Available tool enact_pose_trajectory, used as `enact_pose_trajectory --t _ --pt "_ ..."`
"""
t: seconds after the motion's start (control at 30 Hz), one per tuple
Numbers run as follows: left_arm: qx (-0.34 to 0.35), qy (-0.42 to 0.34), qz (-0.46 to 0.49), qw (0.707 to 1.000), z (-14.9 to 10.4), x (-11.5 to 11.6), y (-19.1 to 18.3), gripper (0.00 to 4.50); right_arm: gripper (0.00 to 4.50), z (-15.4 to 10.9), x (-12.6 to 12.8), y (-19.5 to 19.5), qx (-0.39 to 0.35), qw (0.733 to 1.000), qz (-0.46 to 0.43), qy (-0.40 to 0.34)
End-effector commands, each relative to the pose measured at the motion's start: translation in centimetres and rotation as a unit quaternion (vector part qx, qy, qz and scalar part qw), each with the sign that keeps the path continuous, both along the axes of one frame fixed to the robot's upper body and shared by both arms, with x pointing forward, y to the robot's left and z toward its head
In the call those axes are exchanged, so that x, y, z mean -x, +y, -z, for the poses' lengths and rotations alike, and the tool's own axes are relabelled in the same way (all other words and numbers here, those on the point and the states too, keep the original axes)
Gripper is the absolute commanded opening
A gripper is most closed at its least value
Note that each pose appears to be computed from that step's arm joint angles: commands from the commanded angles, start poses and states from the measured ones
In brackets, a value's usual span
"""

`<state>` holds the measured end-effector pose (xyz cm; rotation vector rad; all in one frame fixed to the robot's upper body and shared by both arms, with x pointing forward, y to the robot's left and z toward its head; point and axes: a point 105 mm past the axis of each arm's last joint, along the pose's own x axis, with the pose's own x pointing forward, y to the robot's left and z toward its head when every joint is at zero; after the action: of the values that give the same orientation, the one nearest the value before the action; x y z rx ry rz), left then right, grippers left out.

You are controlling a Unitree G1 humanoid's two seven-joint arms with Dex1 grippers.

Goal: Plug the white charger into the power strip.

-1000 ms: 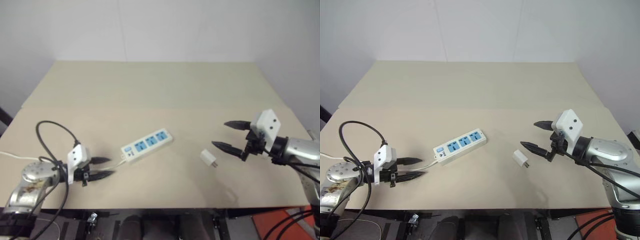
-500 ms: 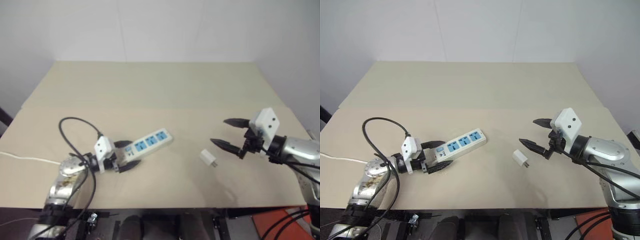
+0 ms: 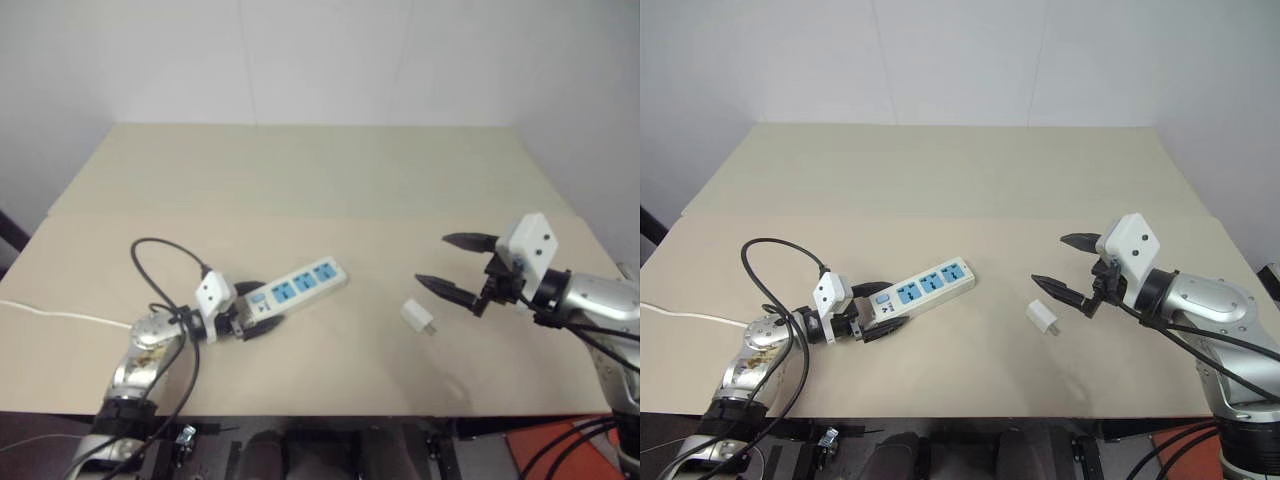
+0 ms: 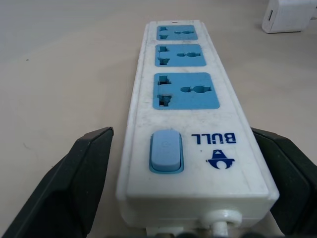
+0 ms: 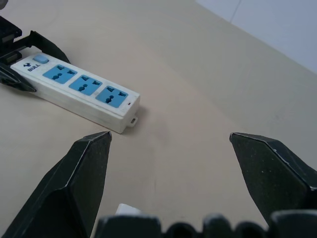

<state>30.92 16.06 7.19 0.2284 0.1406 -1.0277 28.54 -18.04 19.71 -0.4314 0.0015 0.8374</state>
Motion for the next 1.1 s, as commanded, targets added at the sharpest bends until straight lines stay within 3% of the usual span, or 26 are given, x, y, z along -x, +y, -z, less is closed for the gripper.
enact_pose_trajectory --t 0.03,0.2,0.47,0.63,0.73,0.93,1.1 --pt "-0.029 0.065 0.033 0.997 2.6 0.9 -0.5 4.49 4.5 -1.6 0.2 0.6 -0.003 0.999 -0.01 -0.031" --pt "-0.036 0.066 0.045 0.996 2.8 0.4 -1.0 3.32 4.5 -2.3 0.3 0.5 0.0 0.999 -0.01 -0.041" --pt "-0.027 -0.002 0.099 0.995 0.6 -0.7 -3.5 3.32 4.5 -3.0 0.4 0.1 0.011 0.999 -0.008 -0.048" --pt "-0.027 -0.032 0.197 0.98 -1.5 0.5 -5.5 3.32 4.5 -2.7 0.2 -0.3 0.034 0.999 -0.028 -0.022" --pt "-0.045 -0.034 0.24 0.969 -1.5 1.1 -5.6 3.32 4.5 -2.2 -0.6 -0.5 0.035 0.998 -0.02 0.038" --pt "-0.064 -0.026 0.25 0.966 -0.8 1.0 -4.8 3.32 4.5 -3.1 -4.6 -1.1 0.009 0.98 0.107 0.17" --pt "-0.064 -0.022 0.246 0.967 -0.2 1.3 -4.7 3.32 4.5 -2.5 -4.9 -1.2 0.071 0.95 0.159 0.261"
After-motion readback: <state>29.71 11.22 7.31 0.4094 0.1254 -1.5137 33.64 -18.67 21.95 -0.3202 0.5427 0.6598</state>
